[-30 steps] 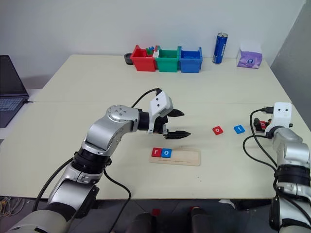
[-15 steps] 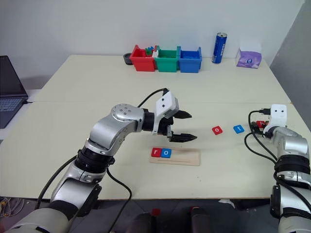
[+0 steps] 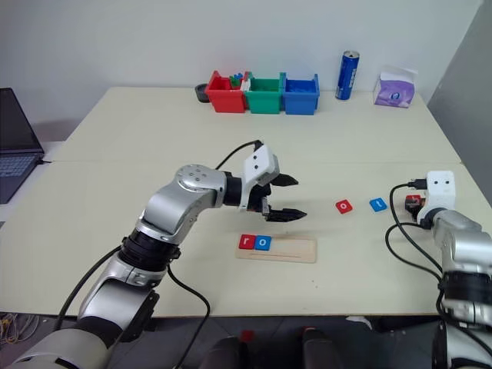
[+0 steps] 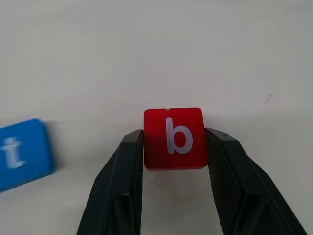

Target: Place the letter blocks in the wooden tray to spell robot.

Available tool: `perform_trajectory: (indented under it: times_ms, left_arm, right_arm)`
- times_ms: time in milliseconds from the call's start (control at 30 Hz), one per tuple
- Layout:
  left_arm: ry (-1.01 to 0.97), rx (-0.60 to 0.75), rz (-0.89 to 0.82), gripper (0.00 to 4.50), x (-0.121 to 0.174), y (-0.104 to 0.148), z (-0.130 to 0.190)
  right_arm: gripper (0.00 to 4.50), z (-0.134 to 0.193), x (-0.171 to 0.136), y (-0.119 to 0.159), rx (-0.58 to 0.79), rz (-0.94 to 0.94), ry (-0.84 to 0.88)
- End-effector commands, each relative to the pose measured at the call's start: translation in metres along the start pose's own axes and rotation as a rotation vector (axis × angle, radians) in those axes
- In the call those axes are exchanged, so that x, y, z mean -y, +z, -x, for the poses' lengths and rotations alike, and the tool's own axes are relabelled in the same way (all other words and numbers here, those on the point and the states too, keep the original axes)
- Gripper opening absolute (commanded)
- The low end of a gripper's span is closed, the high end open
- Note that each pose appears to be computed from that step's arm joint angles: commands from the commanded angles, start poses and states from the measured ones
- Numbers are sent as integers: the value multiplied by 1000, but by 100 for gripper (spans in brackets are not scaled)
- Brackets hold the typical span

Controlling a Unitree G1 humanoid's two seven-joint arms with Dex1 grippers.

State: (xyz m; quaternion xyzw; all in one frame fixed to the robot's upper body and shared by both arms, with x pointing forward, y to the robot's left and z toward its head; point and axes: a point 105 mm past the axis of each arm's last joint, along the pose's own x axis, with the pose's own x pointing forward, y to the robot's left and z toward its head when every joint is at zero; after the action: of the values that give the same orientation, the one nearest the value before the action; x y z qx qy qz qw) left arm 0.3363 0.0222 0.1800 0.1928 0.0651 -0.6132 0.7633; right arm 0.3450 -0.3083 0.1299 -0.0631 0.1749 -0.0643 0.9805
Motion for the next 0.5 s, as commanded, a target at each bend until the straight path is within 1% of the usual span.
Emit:
perform_trajectory:
  times_ms: [33,67,167,267,367,500]
  left_arm:
    - [-43,35,-60,450,9,3,10]
    - [-60,39,-64,450,13,2,11]
    - [-95,80,-166,450,23,1,15]
    - [-122,80,-173,450,28,-6,17]
    - [-169,68,-195,450,37,-12,17]
    - [-206,51,-218,450,44,-16,18]
  right_arm:
    - [147,39,-24,20,109,-7,-3]
    - [147,47,-34,14,103,-19,5]
    - [147,69,-71,-5,88,-18,33]
    - [147,87,-105,-25,47,-46,76]
    - [147,98,-124,-43,-1,-95,77]
    - [147,103,-137,-51,-17,-128,62]
